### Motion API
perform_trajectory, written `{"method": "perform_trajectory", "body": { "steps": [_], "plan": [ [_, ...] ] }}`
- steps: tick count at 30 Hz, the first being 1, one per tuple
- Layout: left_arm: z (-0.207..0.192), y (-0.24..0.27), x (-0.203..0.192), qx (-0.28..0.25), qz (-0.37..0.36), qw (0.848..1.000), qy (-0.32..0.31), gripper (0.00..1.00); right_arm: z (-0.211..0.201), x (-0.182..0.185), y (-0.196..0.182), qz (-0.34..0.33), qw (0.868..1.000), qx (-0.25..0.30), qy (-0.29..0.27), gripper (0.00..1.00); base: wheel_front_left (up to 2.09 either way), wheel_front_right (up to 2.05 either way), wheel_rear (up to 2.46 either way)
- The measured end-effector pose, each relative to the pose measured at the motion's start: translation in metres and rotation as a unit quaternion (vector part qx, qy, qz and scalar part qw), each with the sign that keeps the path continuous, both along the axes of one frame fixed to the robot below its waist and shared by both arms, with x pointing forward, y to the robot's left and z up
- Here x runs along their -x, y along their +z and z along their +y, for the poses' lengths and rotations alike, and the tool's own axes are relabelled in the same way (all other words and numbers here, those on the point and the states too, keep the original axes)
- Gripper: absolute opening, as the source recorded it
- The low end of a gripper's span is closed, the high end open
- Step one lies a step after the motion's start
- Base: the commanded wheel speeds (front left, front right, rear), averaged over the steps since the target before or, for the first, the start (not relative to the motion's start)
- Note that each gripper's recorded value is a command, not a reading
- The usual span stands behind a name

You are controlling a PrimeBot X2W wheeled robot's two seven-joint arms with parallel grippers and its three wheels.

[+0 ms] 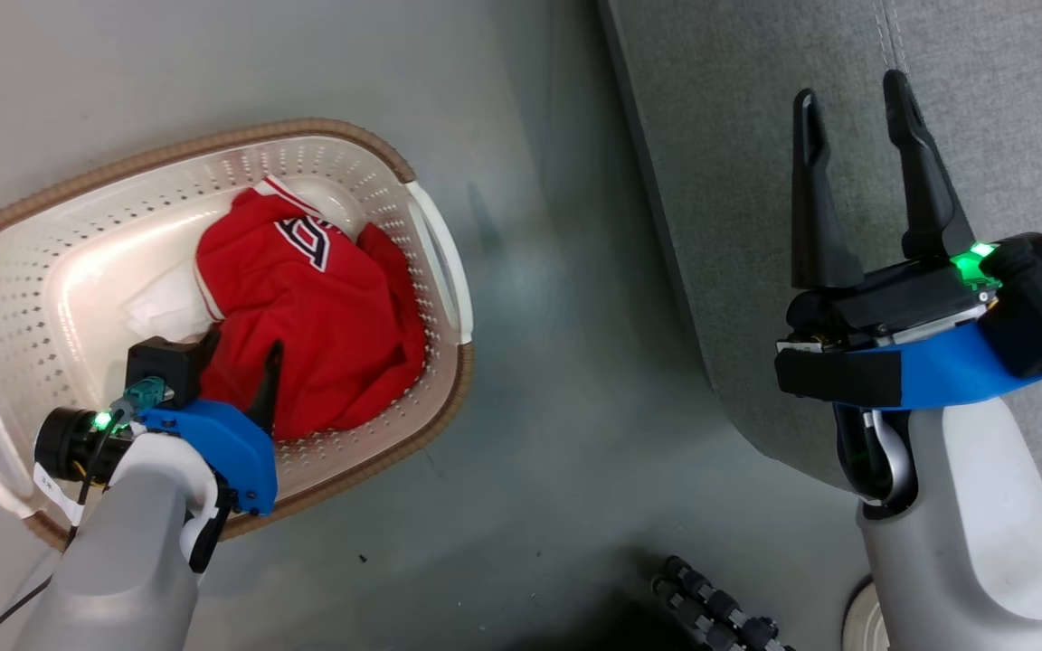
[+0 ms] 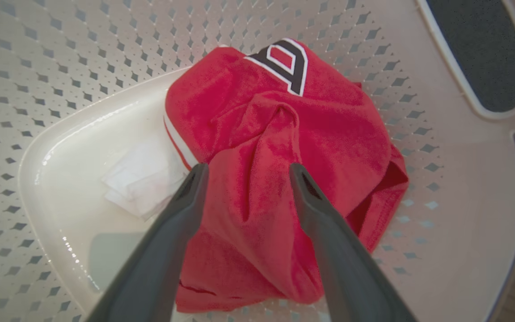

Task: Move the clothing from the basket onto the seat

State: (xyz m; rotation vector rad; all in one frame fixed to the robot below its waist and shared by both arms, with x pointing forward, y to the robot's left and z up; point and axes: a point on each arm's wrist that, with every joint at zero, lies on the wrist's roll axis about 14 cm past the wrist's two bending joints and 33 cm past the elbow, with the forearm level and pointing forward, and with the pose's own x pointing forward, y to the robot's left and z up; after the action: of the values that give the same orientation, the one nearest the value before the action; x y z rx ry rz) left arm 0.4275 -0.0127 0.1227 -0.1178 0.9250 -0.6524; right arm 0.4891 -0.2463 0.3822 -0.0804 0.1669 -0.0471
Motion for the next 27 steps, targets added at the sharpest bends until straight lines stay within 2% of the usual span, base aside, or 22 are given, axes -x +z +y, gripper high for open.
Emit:
{"method": "perform_trajectory", "body": {
  "steps": [9, 10, 11, 27],
  "plan": [
    [-0.006, -0.025, 0.024, -0.012, 0.068, 0.998, -0.007, 1.0, -0.003, 0.002, -0.009, 0.012, 1.0, 0.0, -0.002, 1.0, 0.0, 0.0, 0.0],
    [-0.006, -0.025, 0.024, -0.012, 0.068, 0.998, -0.007, 0.47, -0.003, 0.002, -0.009, 0.012, 1.0, 0.0, -0.002, 1.0, 0.0, 0.0, 0.0],
    [-0.008, -0.025, 0.025, -0.013, 0.071, 0.997, -0.011, 0.0, -0.003, 0.001, -0.008, 0.01, 1.0, 0.0, -0.001, 1.0, 0.0, 0.0, 0.0],
    [-0.013, -0.009, 0.022, -0.006, 0.062, 0.998, -0.012, 0.0, 0.004, -0.002, 0.003, -0.003, 1.0, -0.002, 0.009, 1.0, 0.0, 0.0, 0.0]
  ]
}}
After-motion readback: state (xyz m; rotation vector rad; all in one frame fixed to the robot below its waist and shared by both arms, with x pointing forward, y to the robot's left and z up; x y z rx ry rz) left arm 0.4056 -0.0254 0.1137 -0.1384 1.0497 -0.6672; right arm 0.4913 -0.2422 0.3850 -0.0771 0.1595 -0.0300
